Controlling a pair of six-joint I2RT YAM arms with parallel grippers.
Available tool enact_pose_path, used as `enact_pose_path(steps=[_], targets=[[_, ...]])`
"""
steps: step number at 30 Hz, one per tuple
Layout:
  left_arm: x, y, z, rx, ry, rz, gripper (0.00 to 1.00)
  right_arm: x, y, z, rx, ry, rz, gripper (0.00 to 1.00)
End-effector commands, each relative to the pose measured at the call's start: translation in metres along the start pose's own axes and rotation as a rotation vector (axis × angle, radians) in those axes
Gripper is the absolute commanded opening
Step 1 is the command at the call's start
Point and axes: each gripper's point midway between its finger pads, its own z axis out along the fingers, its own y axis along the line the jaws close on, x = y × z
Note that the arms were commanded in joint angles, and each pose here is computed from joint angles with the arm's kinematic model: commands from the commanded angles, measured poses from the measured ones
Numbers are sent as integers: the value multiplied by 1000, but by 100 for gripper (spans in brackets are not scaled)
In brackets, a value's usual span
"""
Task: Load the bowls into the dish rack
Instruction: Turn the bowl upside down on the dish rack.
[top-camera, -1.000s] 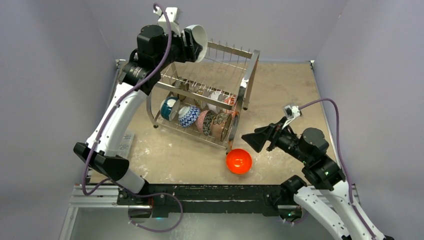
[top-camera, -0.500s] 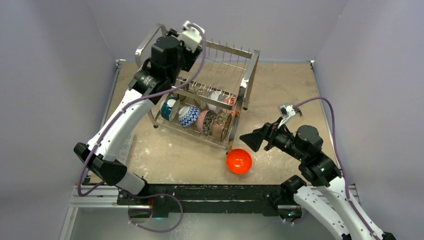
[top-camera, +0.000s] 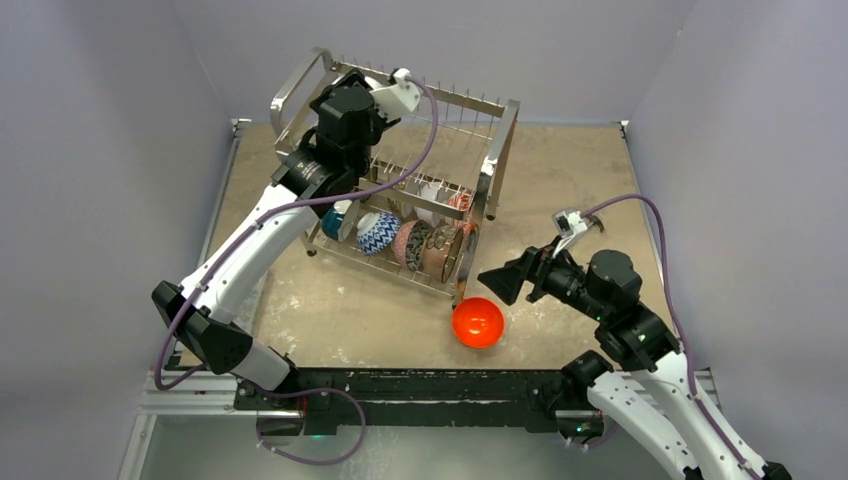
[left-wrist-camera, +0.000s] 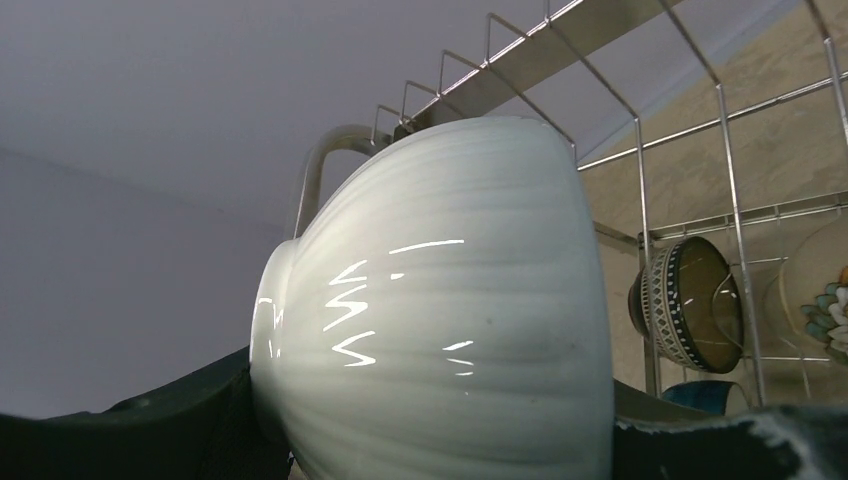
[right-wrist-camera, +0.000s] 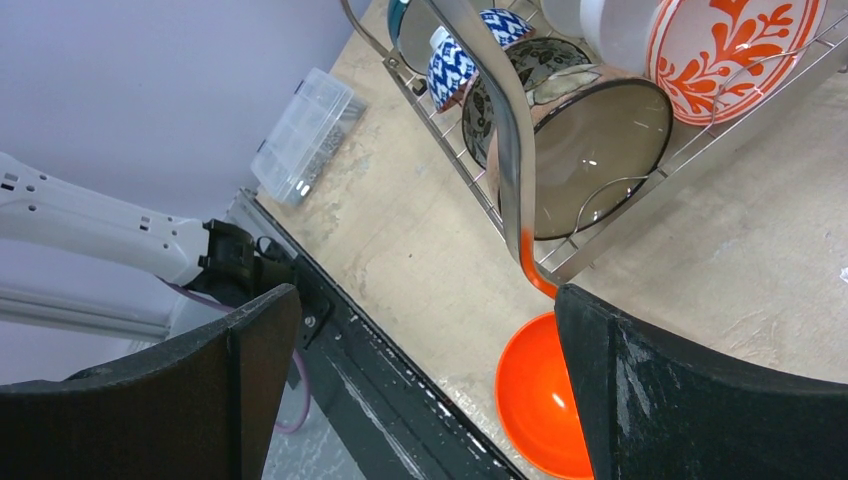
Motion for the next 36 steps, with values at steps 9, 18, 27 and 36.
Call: enact_pose_path(steps=[9, 18, 27, 36], targets=[[7, 44, -7, -182, 101, 155, 3, -2, 1, 5, -19, 3, -29, 99], [8, 30, 1, -145, 95, 186, 36, 0, -2, 8, -3, 18, -21, 99], [4, 23, 1, -103, 55, 139, 89, -2, -1, 7, 1, 15, -18, 99], [-19, 20, -15, -20, -95, -28, 95, -4, 0, 7, -1, 16, -18, 99]])
